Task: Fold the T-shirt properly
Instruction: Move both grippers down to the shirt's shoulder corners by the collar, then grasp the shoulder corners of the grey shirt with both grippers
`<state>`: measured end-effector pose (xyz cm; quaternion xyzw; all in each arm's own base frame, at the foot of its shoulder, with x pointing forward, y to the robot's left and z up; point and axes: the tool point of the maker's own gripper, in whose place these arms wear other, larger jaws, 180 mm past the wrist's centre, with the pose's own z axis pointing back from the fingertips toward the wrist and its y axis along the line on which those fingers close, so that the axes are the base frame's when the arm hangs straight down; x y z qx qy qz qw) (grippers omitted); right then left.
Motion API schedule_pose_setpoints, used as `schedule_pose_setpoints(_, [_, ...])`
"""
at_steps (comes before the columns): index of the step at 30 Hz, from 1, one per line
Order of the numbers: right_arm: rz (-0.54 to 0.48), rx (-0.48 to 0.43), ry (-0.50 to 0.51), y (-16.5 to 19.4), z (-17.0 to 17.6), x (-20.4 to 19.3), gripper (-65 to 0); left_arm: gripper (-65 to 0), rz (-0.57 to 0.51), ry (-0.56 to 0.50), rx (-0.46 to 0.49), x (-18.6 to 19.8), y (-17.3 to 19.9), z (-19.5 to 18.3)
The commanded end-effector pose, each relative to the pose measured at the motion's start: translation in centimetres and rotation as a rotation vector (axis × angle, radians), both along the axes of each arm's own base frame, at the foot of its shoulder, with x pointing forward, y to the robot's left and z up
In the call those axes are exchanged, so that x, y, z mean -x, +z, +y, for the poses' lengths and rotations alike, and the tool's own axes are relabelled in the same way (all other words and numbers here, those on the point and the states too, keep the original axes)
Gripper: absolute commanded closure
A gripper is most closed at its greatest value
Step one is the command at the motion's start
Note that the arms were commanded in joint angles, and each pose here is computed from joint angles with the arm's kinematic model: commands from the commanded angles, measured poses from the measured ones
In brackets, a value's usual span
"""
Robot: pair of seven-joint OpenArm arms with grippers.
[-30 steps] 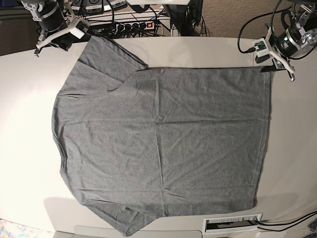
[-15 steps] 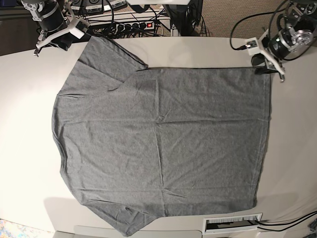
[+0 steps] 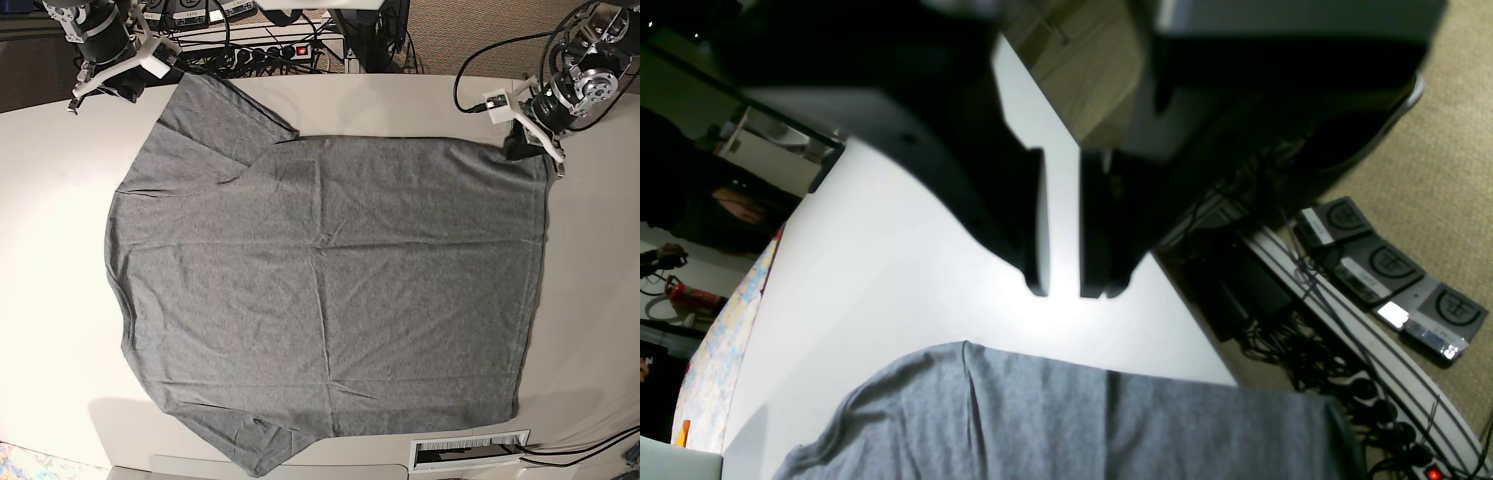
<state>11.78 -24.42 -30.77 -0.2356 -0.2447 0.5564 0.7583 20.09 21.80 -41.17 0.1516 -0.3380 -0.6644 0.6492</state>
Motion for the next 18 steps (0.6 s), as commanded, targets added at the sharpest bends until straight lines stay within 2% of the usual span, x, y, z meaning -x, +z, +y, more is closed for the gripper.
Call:
schedule_pose_setpoints(1, [-0.026, 0.003, 0.012, 0.7, 0.2, -0.4, -9.2, 0.0, 0.031, -0.006, -0.058, 0.4, -0.1, 1.3])
schedule_pose_setpoints(7, [-0.019, 0.001, 0.011, 0.6, 0.2, -0.3, -10.0, 0.0, -0.003, -0.023, -0.070, -0.3, 1.5, 0.6])
schedule_pose_setpoints(11, [0.096, -0.061, 0.046, -0.7, 1.5, 1.3, -23.6, 0.0, 0.006, -0.050, -0.028, 0.9, 2.1, -1.2])
schedule_pose_setpoints(18, [0.081, -0.112, 0.073, -0.5, 2.5, 1.0, -24.3, 0.0, 0.016, -0.067, -0.016, 1.9, 2.2, -2.1])
